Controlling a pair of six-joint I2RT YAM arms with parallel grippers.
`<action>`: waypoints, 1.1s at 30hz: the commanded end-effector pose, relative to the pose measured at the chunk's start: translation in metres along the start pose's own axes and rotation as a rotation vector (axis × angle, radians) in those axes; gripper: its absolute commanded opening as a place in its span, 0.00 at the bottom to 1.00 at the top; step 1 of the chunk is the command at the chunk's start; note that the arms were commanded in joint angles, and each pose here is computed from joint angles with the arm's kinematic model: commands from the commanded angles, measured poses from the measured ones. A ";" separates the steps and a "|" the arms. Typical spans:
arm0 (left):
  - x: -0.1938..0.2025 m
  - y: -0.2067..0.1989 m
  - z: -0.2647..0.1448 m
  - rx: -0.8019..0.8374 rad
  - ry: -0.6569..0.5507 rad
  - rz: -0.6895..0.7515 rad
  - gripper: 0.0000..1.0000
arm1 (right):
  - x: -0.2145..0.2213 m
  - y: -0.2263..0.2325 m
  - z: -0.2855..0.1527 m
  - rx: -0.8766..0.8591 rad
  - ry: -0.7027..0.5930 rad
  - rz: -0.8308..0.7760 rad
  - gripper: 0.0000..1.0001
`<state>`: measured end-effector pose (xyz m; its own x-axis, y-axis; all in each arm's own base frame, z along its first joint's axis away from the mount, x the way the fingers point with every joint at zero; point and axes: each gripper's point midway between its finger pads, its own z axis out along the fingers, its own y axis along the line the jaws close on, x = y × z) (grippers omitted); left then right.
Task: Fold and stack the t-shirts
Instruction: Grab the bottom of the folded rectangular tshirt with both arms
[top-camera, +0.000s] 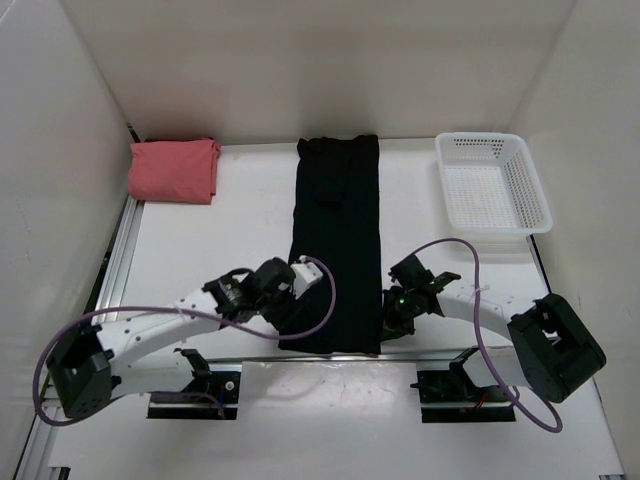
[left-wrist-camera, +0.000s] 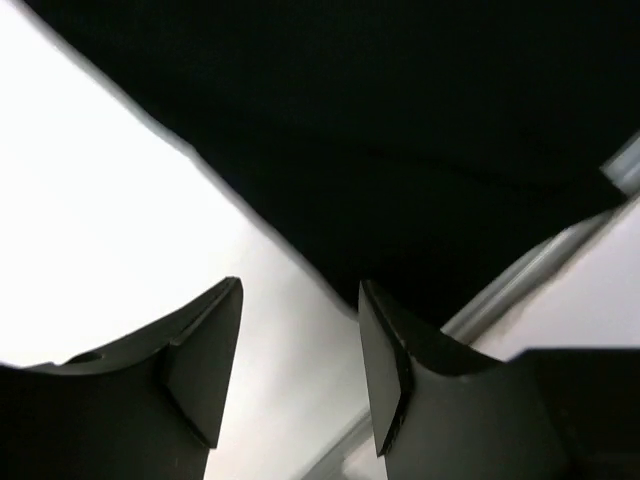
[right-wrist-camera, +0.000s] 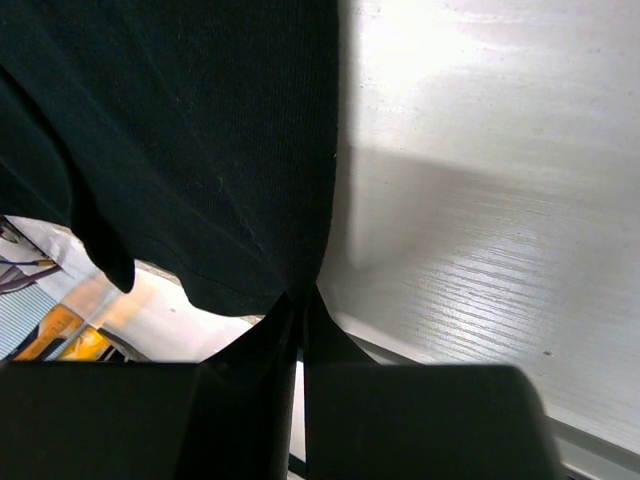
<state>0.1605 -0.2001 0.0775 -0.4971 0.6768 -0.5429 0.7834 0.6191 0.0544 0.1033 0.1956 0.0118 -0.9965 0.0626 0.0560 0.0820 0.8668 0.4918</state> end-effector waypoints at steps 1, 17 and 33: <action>-0.021 -0.009 -0.020 -0.031 -0.287 0.051 0.60 | -0.003 -0.010 0.001 0.061 -0.011 -0.015 0.02; 0.011 -0.065 -0.050 0.388 -0.315 0.045 0.70 | 0.006 -0.008 0.017 0.070 0.033 -0.027 0.02; 0.026 -0.001 -0.006 0.173 -0.060 -0.175 0.61 | 0.000 -0.001 0.020 0.077 0.045 -0.060 0.02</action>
<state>0.1518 -0.1870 0.0860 -0.6265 0.4954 -0.6017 0.7324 0.6384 -0.2369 0.1009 0.2211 0.0111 -0.9951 -0.0118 0.0984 0.0417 0.8509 0.5237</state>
